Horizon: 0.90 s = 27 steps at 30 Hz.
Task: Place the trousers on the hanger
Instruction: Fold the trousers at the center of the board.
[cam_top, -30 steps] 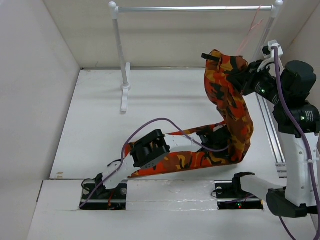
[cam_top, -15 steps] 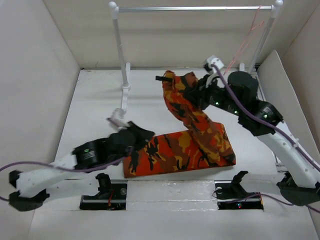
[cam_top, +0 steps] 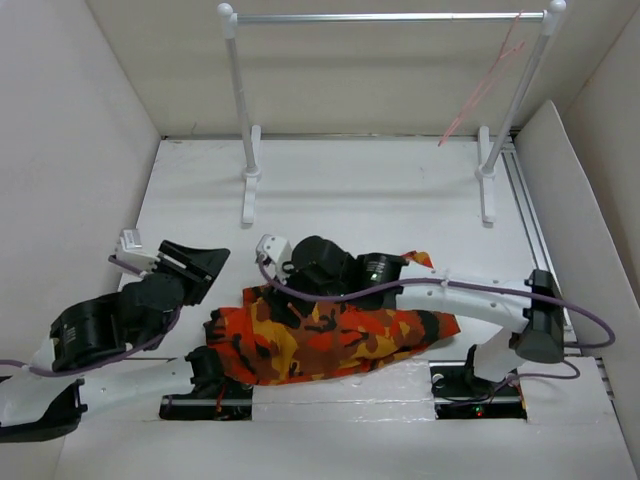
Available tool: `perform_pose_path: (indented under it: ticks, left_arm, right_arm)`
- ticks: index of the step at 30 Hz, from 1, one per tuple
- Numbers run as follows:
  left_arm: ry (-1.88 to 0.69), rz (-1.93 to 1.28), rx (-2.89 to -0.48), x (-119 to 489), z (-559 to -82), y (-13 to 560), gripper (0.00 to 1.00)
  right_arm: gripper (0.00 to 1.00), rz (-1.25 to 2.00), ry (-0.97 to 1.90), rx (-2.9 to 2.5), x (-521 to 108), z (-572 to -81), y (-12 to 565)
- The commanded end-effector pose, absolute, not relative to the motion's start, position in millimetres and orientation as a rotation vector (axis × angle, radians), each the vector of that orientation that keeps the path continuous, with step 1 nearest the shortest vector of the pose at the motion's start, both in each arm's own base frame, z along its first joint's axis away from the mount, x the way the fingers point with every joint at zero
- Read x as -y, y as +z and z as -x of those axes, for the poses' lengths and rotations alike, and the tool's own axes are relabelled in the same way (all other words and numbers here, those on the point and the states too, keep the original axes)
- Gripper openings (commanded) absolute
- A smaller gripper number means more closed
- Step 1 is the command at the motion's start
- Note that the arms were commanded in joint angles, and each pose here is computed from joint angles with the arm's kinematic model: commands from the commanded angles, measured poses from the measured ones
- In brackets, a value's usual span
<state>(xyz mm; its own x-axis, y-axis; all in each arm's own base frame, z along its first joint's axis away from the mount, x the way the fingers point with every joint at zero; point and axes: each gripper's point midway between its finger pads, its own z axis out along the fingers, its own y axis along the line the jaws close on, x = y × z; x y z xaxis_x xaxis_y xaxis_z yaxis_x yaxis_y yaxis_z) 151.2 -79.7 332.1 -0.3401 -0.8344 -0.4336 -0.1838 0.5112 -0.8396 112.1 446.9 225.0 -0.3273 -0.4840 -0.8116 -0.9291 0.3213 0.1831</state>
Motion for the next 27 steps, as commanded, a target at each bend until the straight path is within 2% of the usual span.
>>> perform_pose_path:
  ticks: [1,2,3,4,5,6,7,8,9,10,11,12,13,14,15,16,18,19,21,23,25,27]
  left_arm:
    - [-0.764,0.873,-1.834,97.9,-164.6,305.8,0.43]
    - [-0.683,0.760,-1.927,121.3,-167.1,287.1,0.48]
    - [-0.655,0.739,-1.964,133.3,-168.7,278.3,0.48]
    - [-0.555,0.673,-2.034,150.7,-172.6,259.5,0.52]
    - [-0.500,0.633,-2.076,158.4,-173.3,248.6,0.54]
    - [-0.467,0.601,-2.107,167.7,-174.6,239.0,0.57]
    - [-0.424,0.569,-2.159,175.3,-172.7,224.8,0.65]
    - [-0.340,0.563,-2.198,180.1,-175.0,204.8,0.70]
    - [-0.304,0.550,-2.245,183.7,-171.4,183.7,0.73]
    - [-0.285,0.548,-2.279,185.8,-171.7,171.0,0.78]
    - [-0.240,0.596,-2.308,179.1,-183.9,155.5,0.81]
    - [-0.271,0.514,-2.356,185.5,-193.3,135.8,0.83]
    - [-0.367,0.501,-2.490,195.3,-185.7,117.6,0.84]
    - [-0.386,0.538,-2.525,190.5,-191.6,106.5,0.84]
    - [-0.373,0.631,-2.527,172.8,-201.9,92.2,0.83]
    - [-0.372,0.607,-2.536,168.9,-202.9,90.8,0.83]
    - [-0.336,0.606,-2.520,158.1,-206.6,98.7,0.87]
    - [-0.309,0.559,-2.538,155.2,-204.3,98.3,0.91]
    - [-0.233,0.535,-2.589,145.2,-201.5,87.0,0.95]
    - [-0.158,0.499,-2.650,140.1,-199.0,69.4,0.93]
    - [-0.164,0.466,-2.702,145.6,-195.2,58.8,0.85]
    - [-0.152,0.431,-2.749,147.4,-190.8,47.5,0.82]
  right_arm:
    - [0.67,1.043,0.856,-1.823,-395.0,-160.4,302.0]
    - [0.64,0.974,0.764,-1.891,-356.5,-183.8,284.5]
    - [0.62,0.973,0.763,-1.892,-356.1,-184.0,284.3]
    - [0.56,0.878,0.667,-1.961,-313.1,-207.1,269.9]
    - [0.42,0.828,0.622,-1.993,-291.0,-218.1,261.4]
    - [0.11,0.778,0.581,-2.019,-268.6,-227.8,253.4]
    - [0.00,0.746,0.565,-2.031,-251.6,-234.1,245.1]
    - [0.00,0.671,0.506,-2.034,-218.1,-250.4,241.8]
    - [0.00,0.667,0.483,-2.092,-201.8,-250.8,213.1]
    - [0.00,0.693,0.569,-2.087,-203.5,-247.3,206.3]
    - [0.00,0.711,0.533,-2.102,-187.0,-253.4,194.7]
    - [0.00,0.720,0.528,-2.145,-180.4,-248.2,181.9]
    - [0.17,0.711,0.456,-2.210,-167.4,-244.5,169.3]
    - [0.31,0.711,0.383,-2.238,-156.1,-244.2,161.5]
    - [0.57,0.665,0.319,-2.250,-141.8,-250.4,161.1]
    - [0.65,0.654,0.291,-2.297,-130.0,-247.2,141.8]
    - [0.73,0.577,0.274,-2.339,-105.5,-254.9,126.9]
    - [0.73,0.559,0.316,-2.361,-102.9,-253.1,113.7]
    - [0.74,0.513,0.335,-2.395,-91.9,-256.7,99.2]
    - [0.74,0.442,0.346,-2.443,-77.9,-261.6,81.3]
    - [0.74,0.417,0.380,-2.460,-75.3,-265.6,69.8]
    - [0.74,0.440,0.426,-2.468,-78.7,-264.0,61.3]
